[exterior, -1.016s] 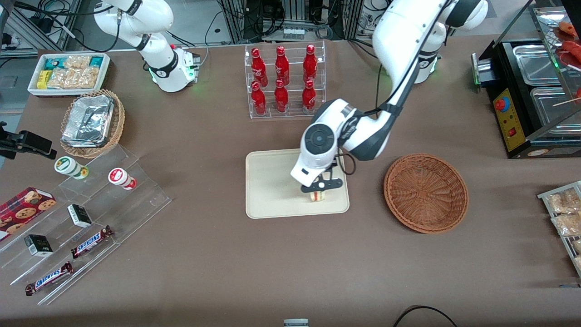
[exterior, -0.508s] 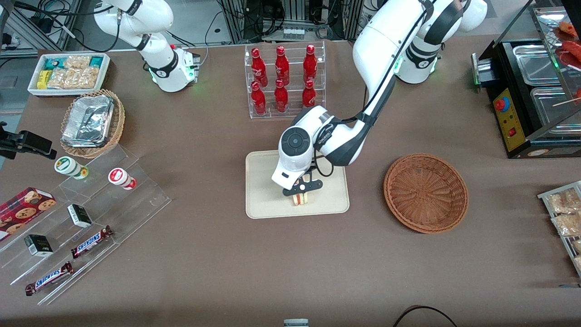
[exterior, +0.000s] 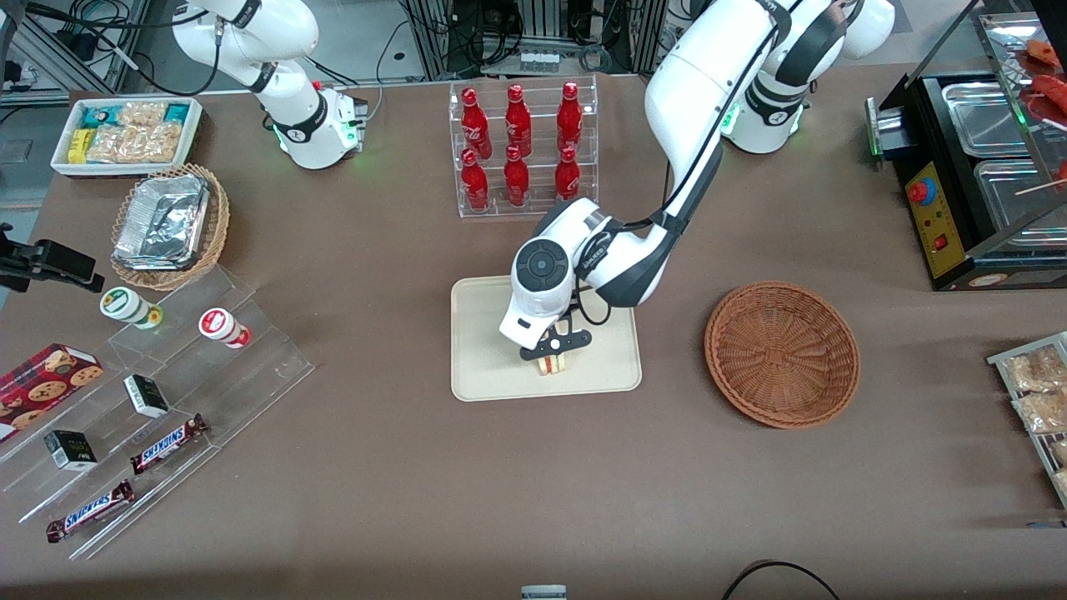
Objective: Place sandwich from basket to tray
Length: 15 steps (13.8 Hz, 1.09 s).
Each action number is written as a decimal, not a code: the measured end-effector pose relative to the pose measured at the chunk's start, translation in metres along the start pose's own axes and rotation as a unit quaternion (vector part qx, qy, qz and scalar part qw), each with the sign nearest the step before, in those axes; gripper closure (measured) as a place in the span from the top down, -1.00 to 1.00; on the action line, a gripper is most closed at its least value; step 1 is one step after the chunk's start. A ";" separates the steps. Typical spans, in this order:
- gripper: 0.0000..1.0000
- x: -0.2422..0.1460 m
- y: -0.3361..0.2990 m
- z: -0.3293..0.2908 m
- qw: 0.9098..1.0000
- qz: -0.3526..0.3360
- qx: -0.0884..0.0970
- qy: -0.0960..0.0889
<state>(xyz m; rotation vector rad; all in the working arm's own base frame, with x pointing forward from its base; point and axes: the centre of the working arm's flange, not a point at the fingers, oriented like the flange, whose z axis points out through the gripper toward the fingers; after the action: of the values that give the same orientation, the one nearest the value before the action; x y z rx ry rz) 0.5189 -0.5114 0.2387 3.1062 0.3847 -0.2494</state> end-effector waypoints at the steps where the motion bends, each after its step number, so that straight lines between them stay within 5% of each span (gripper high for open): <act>1: -0.58 0.000 0.000 0.002 1.000 -0.001 0.001 -0.002; 9: 1.00 -0.001 0.006 -0.069 0.999 0.018 -0.033 0.011; 15: 1.00 -0.002 -0.044 -0.176 0.996 0.089 -0.007 -0.003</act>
<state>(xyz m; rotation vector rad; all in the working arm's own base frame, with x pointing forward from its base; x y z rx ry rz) 0.5341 -0.4657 0.4138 3.0994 0.1087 -0.2519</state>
